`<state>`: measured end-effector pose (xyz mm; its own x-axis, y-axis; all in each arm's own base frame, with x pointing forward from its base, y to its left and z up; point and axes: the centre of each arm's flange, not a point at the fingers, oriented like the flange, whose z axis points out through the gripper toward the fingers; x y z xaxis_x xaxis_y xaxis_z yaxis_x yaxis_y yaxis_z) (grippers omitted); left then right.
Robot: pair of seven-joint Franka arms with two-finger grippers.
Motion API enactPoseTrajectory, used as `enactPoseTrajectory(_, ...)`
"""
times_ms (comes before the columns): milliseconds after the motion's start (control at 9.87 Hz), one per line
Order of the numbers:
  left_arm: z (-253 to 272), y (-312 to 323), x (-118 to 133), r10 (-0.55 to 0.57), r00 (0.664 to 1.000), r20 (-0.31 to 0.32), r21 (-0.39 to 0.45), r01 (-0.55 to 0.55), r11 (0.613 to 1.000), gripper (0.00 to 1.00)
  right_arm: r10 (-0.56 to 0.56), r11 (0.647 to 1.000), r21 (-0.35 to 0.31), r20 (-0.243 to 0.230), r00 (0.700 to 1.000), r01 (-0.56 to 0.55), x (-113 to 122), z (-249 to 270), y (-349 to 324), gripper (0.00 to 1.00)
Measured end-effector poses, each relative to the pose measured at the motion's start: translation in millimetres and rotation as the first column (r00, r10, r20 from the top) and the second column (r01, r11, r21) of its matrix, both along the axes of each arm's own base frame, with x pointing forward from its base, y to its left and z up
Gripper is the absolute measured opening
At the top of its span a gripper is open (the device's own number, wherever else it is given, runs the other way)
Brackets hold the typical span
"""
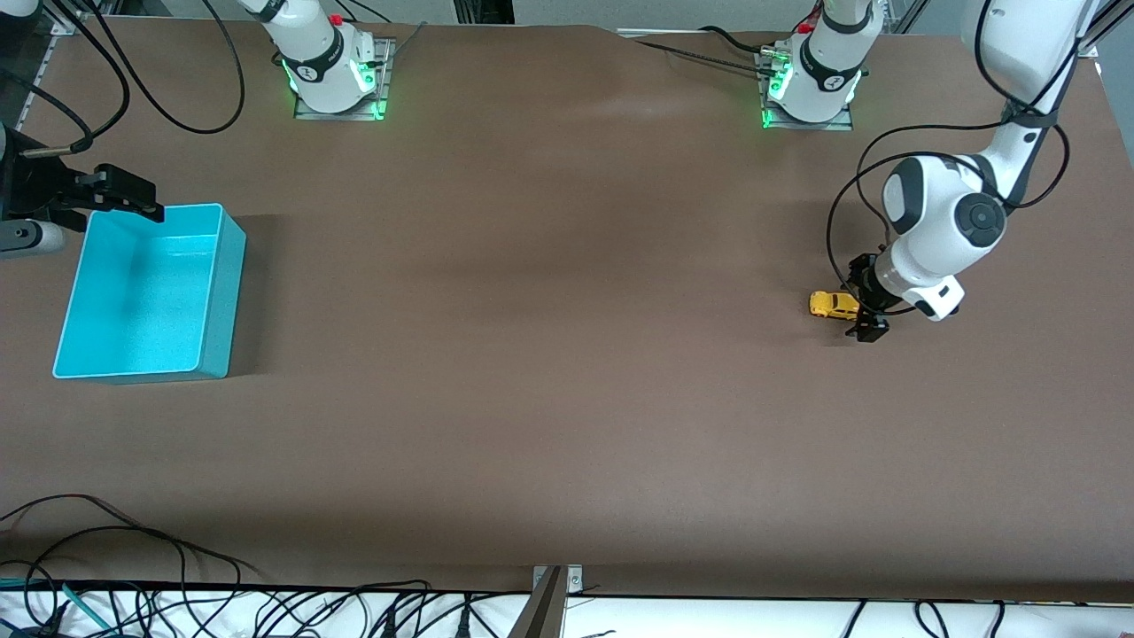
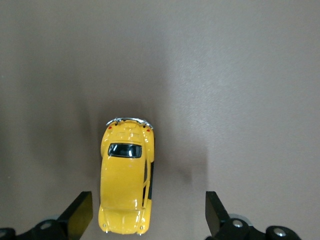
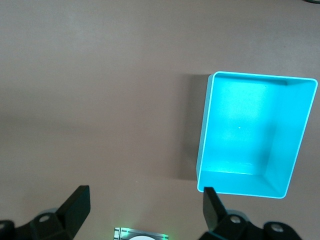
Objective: Wind up and store yellow beetle car
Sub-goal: 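Close the left gripper on the yellow car's body, then pull the car back and forth along the table with the left gripper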
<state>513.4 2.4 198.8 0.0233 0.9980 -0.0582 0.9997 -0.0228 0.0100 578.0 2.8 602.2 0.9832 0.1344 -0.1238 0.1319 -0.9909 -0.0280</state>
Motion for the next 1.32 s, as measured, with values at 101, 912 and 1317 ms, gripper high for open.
enactPoseTrajectory(101, -5.0, -1.0, -2.9, 0.001, 1.000, -0.010, -0.001, -0.001, 1.000, 1.00, 0.000, 1.000, 0.000, 0.000, 1.000, 0.000, 0.0, 0.0, 0.0, 1.00)
enactPoseTrajectory(912, -11.3, 3.5, -9.7, -0.012, 1.000, -0.028, 0.013, 0.013, 1.000, 0.69, 0.012, 1.000, 0.002, -0.005, 1.000, -0.012, -0.2, -2.1, 0.0, 1.00)
enactPoseTrajectory(1317, -9.0, 2.4, -8.9, -0.017, 1.000, -0.023, 0.015, 0.017, 1.000, 0.45, 0.021, 1.000, 0.003, -0.007, 1.000, -0.021, -0.3, -2.9, -3.0, 1.00)
